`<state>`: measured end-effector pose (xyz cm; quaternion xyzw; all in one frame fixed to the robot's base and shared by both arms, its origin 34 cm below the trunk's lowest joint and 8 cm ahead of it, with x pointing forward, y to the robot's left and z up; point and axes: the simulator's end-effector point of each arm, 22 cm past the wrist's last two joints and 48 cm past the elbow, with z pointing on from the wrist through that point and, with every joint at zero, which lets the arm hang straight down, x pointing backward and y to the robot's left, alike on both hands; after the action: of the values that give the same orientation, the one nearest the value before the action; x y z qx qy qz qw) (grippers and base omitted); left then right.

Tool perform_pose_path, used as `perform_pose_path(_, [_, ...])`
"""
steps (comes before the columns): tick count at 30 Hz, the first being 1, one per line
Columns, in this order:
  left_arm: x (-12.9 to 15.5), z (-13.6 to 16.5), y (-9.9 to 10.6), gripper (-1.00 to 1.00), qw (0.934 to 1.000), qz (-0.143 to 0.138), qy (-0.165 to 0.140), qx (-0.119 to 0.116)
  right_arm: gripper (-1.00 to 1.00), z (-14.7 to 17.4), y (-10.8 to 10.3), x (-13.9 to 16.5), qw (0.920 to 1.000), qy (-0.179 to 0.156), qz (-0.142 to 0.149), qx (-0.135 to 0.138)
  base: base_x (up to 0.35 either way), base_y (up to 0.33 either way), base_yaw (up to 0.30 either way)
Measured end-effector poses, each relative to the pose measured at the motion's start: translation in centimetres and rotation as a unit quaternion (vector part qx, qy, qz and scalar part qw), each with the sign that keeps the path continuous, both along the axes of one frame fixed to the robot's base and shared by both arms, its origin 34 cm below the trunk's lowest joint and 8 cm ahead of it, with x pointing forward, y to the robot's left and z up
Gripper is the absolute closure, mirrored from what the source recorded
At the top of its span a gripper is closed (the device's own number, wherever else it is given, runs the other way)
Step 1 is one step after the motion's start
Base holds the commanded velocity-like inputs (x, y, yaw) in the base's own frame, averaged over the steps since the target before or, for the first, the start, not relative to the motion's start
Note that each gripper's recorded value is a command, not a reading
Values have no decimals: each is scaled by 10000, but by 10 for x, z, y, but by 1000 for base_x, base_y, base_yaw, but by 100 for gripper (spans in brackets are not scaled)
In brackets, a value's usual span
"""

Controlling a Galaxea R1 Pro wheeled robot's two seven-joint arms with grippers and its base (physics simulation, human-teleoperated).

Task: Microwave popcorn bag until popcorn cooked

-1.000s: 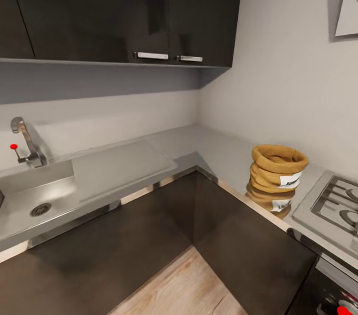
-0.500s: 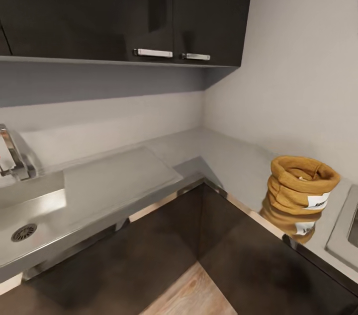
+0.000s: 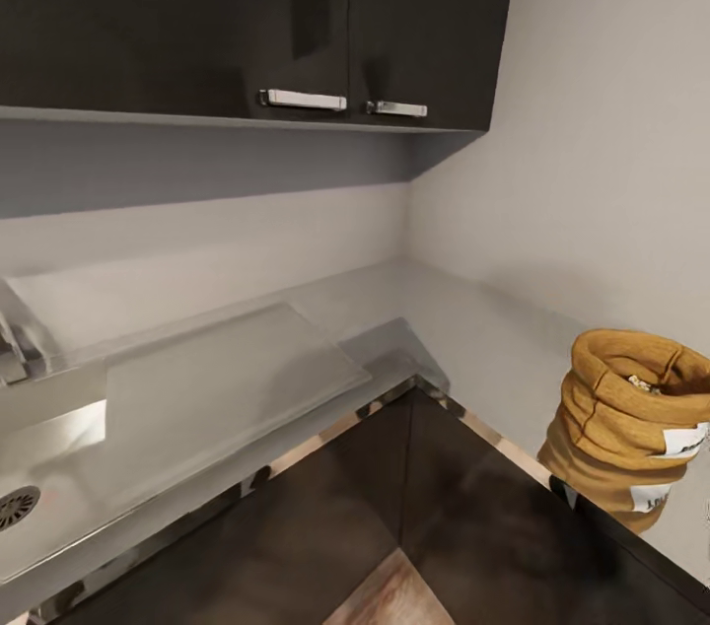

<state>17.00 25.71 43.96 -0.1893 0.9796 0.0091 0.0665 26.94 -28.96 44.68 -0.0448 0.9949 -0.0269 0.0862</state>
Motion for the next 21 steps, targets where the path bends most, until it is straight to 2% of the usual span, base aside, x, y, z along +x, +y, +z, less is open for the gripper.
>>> perform_pose_path(16, [4,0,1,-100,10000,16,-64,45,-100,0,3,-2,10000,38,-31,15,2,0,-233])
perform_pose_path(21, [7,1,1,-100,9999,15,-97,42,-100,-2,8,-11,10000,65,-43,58,0,0,-225])
